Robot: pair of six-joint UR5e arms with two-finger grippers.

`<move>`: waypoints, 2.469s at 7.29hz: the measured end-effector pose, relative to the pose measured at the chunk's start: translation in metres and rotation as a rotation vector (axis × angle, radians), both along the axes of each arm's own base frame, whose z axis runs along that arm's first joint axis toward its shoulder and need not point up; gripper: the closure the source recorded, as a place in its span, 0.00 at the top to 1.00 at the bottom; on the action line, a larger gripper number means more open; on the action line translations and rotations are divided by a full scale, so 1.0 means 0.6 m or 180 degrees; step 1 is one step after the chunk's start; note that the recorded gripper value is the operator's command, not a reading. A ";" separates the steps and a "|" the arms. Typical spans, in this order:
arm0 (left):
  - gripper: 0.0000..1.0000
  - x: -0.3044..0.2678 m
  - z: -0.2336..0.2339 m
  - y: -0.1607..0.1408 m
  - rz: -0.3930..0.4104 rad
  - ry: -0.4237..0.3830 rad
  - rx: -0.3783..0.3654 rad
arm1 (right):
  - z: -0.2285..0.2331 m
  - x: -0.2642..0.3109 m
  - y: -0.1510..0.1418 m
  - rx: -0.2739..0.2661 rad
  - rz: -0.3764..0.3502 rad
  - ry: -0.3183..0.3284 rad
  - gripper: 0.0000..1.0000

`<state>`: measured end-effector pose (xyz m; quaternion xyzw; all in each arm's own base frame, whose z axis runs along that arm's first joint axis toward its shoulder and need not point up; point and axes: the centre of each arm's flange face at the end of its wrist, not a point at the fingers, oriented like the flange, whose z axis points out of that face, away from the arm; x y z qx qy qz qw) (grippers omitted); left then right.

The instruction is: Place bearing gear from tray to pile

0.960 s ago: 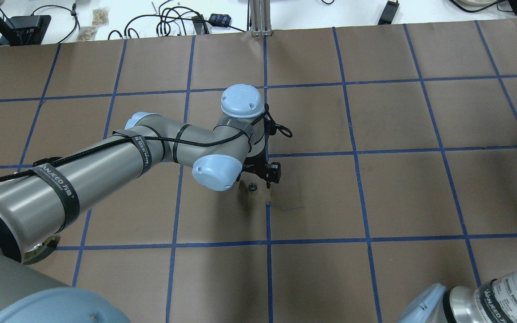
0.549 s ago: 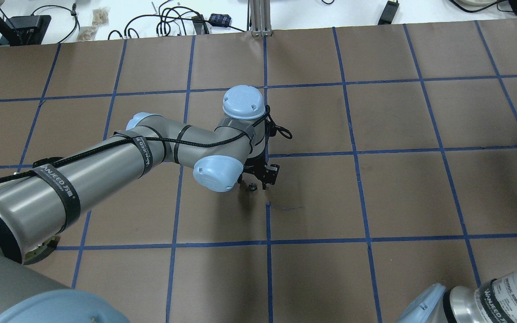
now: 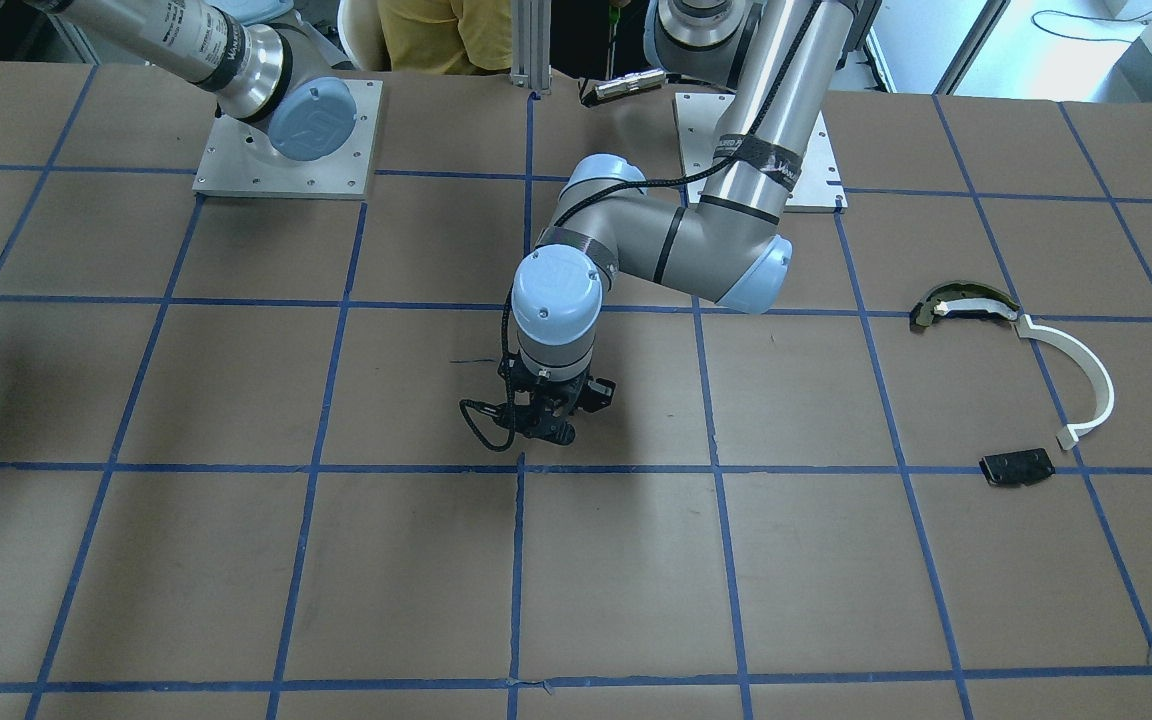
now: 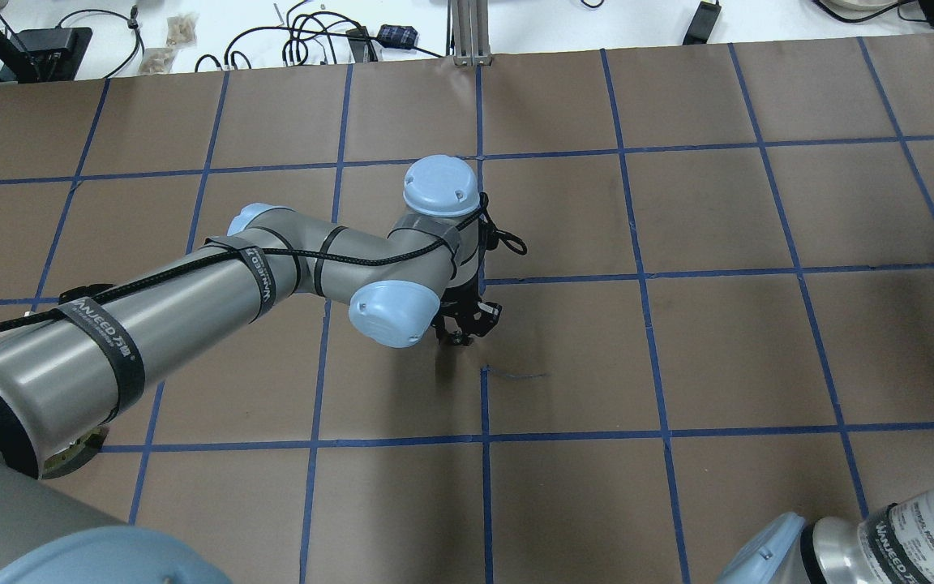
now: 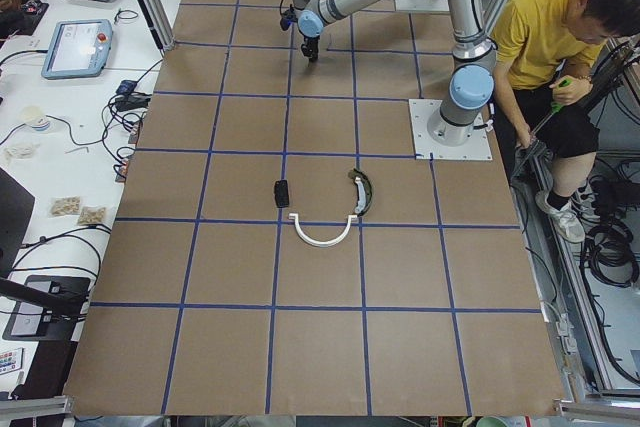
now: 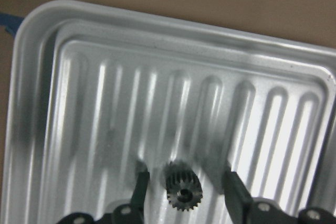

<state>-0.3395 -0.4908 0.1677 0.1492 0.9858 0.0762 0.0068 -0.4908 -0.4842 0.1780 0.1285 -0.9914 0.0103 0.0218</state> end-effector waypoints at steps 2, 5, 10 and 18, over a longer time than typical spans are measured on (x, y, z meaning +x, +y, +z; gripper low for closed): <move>0.00 0.000 0.004 0.000 0.0007 -0.0006 -0.0014 | 0.001 0.000 0.000 0.0000 0.0000 0.0001 0.23; 0.00 0.070 0.084 -0.057 0.0213 -0.0125 -0.0074 | 0.030 0.006 0.000 0.0003 -0.0016 0.0071 0.00; 0.00 0.477 0.220 -0.191 0.0586 -0.0247 0.0021 | 0.245 0.426 -0.135 0.0105 -0.0344 -0.0091 0.00; 0.00 1.042 0.144 -0.026 0.0925 0.0134 0.0339 | 0.060 1.538 0.003 0.0025 -0.1472 -0.0607 0.58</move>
